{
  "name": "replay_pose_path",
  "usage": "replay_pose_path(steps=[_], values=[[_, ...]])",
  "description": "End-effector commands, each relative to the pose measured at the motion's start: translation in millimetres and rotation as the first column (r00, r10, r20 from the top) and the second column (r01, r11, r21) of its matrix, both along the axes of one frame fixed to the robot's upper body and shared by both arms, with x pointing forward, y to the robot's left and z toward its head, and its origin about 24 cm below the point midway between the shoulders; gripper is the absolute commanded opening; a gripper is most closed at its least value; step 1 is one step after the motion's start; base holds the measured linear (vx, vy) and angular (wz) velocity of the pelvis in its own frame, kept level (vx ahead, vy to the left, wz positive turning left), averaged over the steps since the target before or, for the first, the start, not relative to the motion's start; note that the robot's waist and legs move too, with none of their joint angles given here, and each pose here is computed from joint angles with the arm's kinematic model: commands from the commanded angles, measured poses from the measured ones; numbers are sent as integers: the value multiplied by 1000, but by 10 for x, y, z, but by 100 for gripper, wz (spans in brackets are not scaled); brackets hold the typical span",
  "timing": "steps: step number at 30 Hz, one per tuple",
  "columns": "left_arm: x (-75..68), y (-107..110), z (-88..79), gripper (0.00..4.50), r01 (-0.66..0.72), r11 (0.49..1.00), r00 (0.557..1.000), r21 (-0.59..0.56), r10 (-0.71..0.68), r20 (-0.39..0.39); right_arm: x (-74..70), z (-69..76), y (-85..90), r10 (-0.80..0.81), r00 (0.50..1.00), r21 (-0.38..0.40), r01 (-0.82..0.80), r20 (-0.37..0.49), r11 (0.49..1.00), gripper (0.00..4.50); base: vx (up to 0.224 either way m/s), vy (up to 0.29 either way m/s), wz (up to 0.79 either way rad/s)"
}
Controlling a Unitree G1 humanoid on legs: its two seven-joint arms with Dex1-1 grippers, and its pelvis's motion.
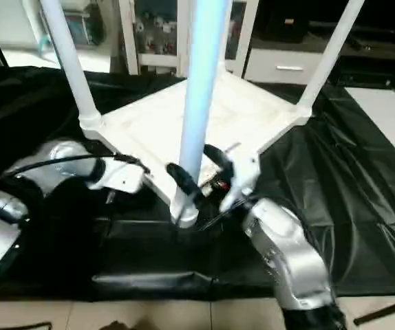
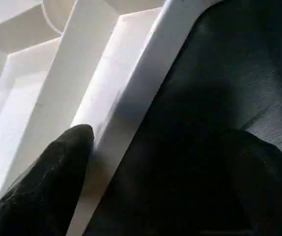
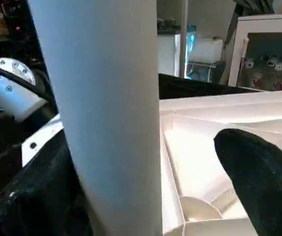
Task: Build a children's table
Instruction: Rotate table base
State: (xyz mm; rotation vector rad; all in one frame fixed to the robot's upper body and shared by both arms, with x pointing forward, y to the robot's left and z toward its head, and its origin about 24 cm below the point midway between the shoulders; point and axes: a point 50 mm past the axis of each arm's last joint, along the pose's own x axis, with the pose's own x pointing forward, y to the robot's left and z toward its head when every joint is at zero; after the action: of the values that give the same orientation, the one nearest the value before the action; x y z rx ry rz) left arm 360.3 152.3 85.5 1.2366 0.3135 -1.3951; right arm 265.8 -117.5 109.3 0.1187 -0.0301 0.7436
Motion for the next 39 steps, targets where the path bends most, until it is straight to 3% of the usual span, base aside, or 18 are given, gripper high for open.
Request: replay_pose_path(steps=[1,6,10,22,25,31,35,39], values=[[-85,141,-125,450,1,998,996,64,4,-87,13,44,-215,-85,996,-15,85,8,996,443,0,0,0],[-122,158,-153,450,33,996,994,81,-24,-104,33,63,-378,-139,990,-30,139,8,990,443,0,0,0],[-158,156,-175,450,52,996,988,76,-41,-147,60,78,-603,-210,978,-60,211,15,976,443,0,0,0],[-272,348,-205,450,33,998,969,60,-18,-247,72,68,-888,-267,964,-118,266,13,957,443,0,0,0],[-359,335,-230,450,23,999,961,-31,-30,-276,76,42,-974,-282,960,-135,280,7,950,443,0,0,0],[-384,126,-207,450,-7,975,969,-222,-48,-241,110,28,-1000,-282,959,-141,279,0,950,443,0,0,0],[-371,-14,-272,450,-59,948,983,-313,1,-182,119,17,-940,-256,967,-124,252,-12,960,443,0,0,0],[-381,-133,-218,450,-107,893,982,-436,28,-185,86,-24,-854,-215,976,-106,211,-27,972,443,0,0,0]])
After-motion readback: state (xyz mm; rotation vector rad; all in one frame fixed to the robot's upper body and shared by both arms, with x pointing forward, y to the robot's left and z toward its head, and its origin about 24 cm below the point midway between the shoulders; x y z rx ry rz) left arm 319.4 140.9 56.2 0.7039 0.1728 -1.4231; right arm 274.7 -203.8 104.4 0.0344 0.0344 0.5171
